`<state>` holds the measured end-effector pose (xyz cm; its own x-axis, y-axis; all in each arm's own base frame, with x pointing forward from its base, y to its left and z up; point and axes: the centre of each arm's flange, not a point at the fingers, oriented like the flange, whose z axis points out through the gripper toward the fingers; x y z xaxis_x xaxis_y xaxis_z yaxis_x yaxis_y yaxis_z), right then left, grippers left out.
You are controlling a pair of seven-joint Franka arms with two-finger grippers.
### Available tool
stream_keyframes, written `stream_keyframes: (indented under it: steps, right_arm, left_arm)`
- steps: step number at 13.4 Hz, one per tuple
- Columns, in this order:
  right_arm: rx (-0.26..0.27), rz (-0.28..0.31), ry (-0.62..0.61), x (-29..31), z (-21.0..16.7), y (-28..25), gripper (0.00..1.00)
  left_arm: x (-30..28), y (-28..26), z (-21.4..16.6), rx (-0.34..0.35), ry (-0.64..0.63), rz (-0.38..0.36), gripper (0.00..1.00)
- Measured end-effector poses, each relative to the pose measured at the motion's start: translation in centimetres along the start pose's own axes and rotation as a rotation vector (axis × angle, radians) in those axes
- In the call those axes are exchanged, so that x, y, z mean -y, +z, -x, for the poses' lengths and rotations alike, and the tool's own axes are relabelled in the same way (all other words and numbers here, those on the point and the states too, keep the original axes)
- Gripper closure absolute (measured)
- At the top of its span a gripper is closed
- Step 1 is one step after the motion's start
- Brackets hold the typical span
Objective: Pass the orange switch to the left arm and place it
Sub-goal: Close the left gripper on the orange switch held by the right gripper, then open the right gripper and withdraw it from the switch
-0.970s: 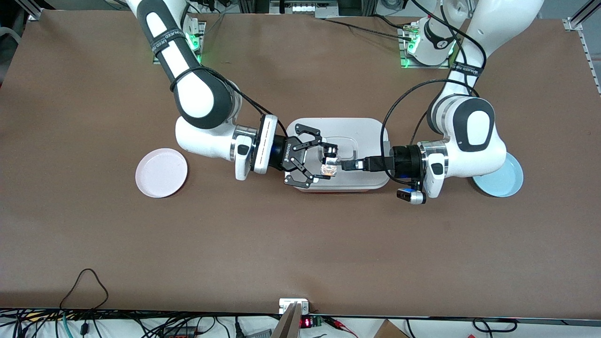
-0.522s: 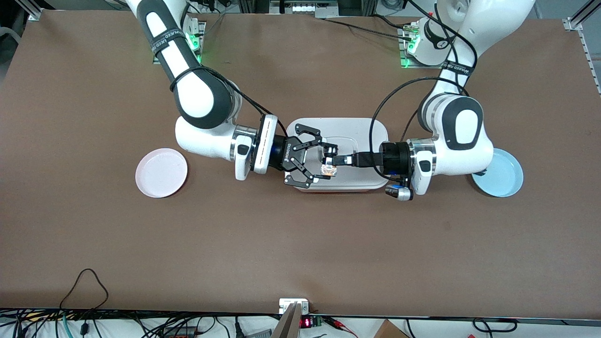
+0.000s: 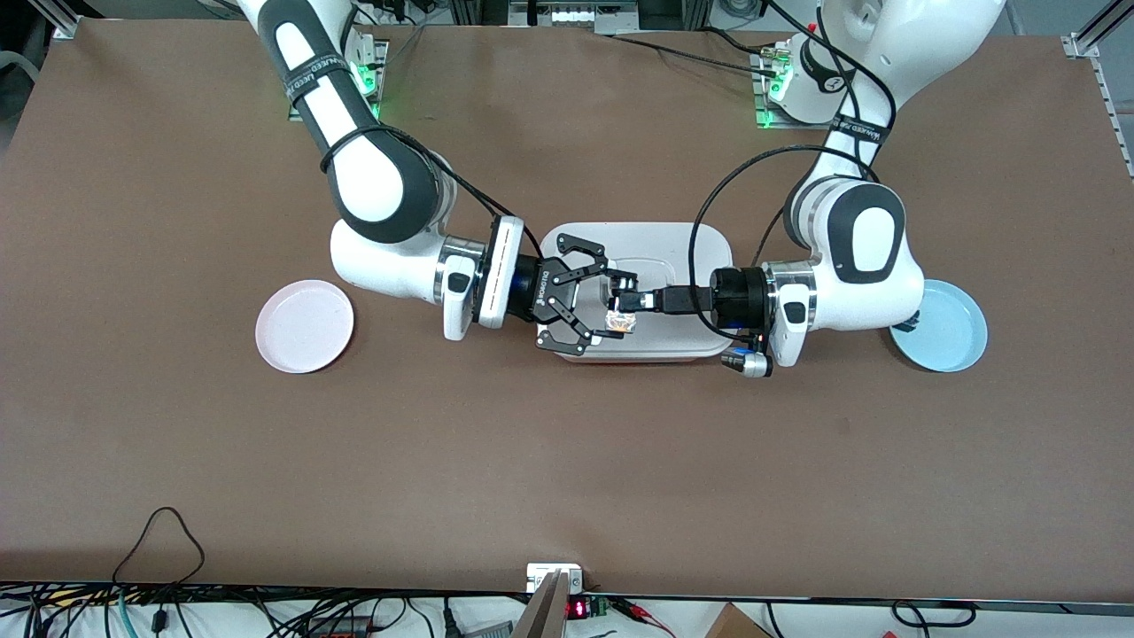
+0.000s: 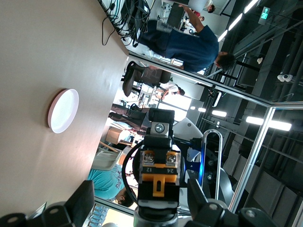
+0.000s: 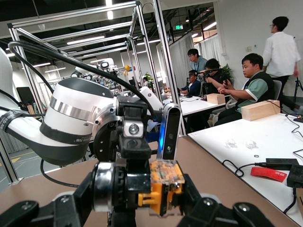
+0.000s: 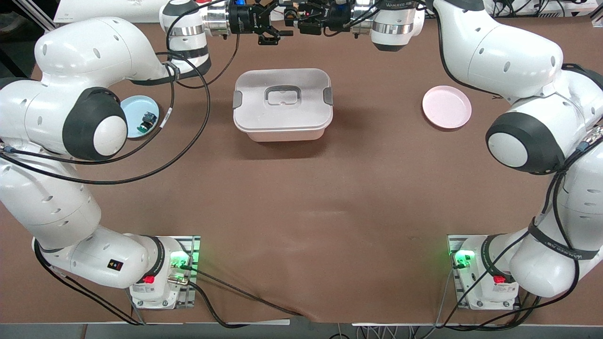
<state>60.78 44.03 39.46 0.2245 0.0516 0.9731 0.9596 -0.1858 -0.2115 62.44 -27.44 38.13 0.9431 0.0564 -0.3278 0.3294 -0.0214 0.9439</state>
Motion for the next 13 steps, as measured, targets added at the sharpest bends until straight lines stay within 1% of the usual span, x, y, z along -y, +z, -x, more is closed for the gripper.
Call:
stream_keyframes:
  steps: [1,3,4,5,13]
  right_arm:
    - [0.000,0.001,0.000,-0.01,0.00,-0.01,0.26]
    - [0.004,0.005,0.003,-0.11,0.27,0.00,0.26]
    - [0.005,0.005,0.005,-0.15,0.45,0.03,0.26]
    - [0.002,0.006,0.012,-0.15,0.44,0.03,0.26]
    - [0.002,0.006,0.012,-0.18,0.38,0.01,0.25]
  left_arm:
    - [0.00,0.01,0.01,0.000,0.000,0.000,0.25]
    - [-0.37,-0.01,-0.03,-0.002,0.004,0.009,0.51]
    - [-0.59,-0.02,-0.05,-0.004,0.007,0.013,0.63]
    - [-0.68,-0.05,-0.08,-0.005,0.023,0.014,0.66]
    - [-0.74,-0.02,-0.08,-0.005,0.024,0.015,0.66]
